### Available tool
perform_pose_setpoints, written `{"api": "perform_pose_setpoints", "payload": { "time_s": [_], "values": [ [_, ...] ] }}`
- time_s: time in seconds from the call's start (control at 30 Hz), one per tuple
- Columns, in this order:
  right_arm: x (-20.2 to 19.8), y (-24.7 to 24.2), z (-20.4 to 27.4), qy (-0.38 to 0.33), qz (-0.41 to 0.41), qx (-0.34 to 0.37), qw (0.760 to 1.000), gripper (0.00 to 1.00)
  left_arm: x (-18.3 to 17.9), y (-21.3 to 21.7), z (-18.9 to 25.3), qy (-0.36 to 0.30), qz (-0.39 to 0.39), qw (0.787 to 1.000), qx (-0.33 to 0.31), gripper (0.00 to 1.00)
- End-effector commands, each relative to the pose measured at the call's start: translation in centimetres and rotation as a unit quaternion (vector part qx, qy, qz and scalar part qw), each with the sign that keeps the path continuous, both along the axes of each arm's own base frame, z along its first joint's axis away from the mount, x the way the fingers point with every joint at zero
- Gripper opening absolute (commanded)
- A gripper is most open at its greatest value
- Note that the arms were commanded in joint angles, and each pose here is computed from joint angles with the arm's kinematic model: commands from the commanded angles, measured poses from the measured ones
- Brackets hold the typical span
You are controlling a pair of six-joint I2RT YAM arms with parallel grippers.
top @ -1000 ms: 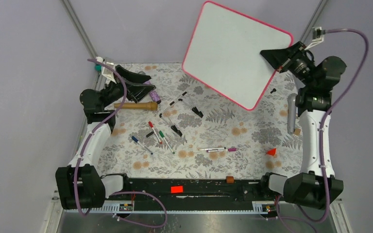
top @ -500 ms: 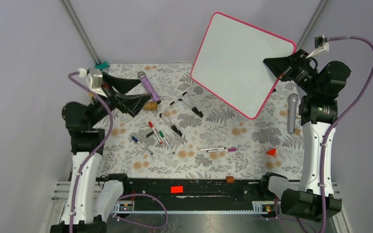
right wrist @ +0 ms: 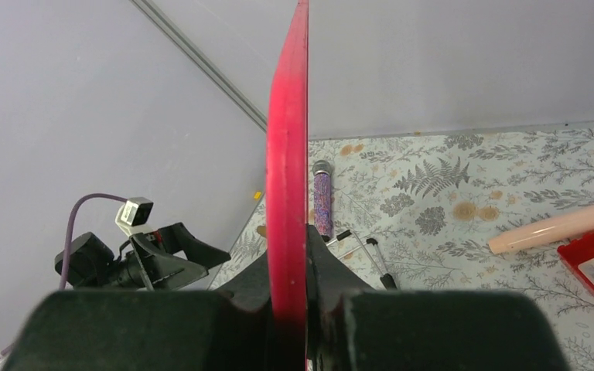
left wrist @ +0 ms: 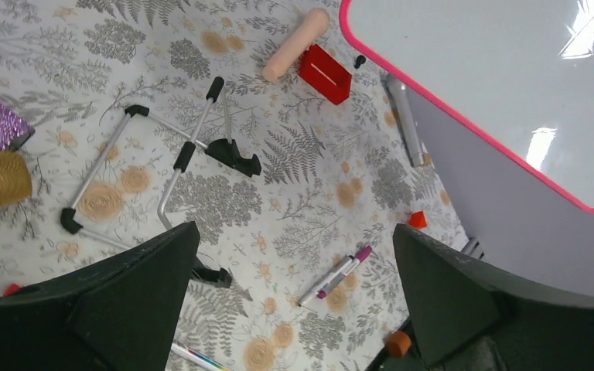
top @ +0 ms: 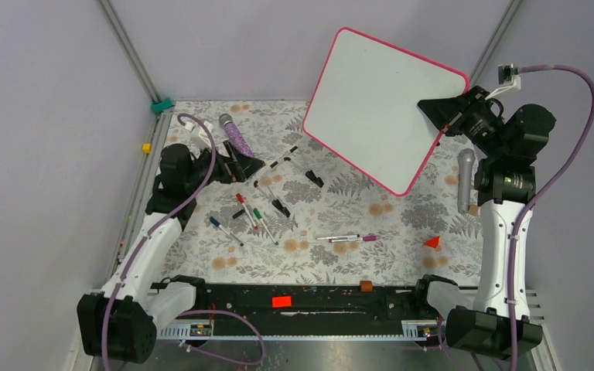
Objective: Write a sentence on the whiteboard
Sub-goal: Adjust the whiteboard stand at the center of the board.
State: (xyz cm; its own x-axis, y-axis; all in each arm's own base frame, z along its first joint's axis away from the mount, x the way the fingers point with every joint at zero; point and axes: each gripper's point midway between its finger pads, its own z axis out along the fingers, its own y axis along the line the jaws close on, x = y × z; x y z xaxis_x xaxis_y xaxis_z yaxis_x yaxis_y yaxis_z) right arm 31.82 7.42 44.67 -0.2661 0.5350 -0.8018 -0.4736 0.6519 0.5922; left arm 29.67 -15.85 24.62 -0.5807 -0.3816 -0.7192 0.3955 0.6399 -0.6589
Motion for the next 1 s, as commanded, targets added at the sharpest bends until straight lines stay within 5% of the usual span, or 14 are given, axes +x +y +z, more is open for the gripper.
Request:
{"api": "perform_pose_setpoints", "payload": {
  "time_s": [0.0, 0.13, 0.47, 0.7, 0.87, 0.97],
  "values": [
    [-1.6, 0.6, 4.5, -0.091, 0.004, -0.009, 0.996, 0.0, 1.6, -1.2, -0.8, -0.05, -0.035, 0.997, 0.048, 0.99],
    [-1.3, 0.5, 4.5, -0.092, 0.004, -0.012, 0.996, 0.0, 3.8, 0.5, -2.9, -0.023, 0.031, 0.994, 0.102, 0.93],
    [-0.7, 0.4, 3.8, -0.086, 0.005, -0.015, 0.996, 0.0, 9.0, -1.6, -8.9, 0.036, 0.02, 0.984, 0.175, 0.87],
    [-0.7, 0.5, 3.7, -0.085, 0.01, -0.014, 0.996, 0.0, 10.7, -3.6, -12.2, 0.059, -0.047, 0.974, 0.214, 0.43],
    [-0.7, 0.5, 3.7, -0.084, 0.011, -0.014, 0.996, 0.0, 11.2, -5.1, -12.1, 0.01, -0.103, 0.961, 0.255, 0.11],
    [-0.7, 0.6, 3.5, -0.08, 0.014, -0.014, 0.997, 0.0, 9.4, -7.7, -13.0, -0.039, -0.225, 0.929, 0.291, 0.23]
  ]
}}
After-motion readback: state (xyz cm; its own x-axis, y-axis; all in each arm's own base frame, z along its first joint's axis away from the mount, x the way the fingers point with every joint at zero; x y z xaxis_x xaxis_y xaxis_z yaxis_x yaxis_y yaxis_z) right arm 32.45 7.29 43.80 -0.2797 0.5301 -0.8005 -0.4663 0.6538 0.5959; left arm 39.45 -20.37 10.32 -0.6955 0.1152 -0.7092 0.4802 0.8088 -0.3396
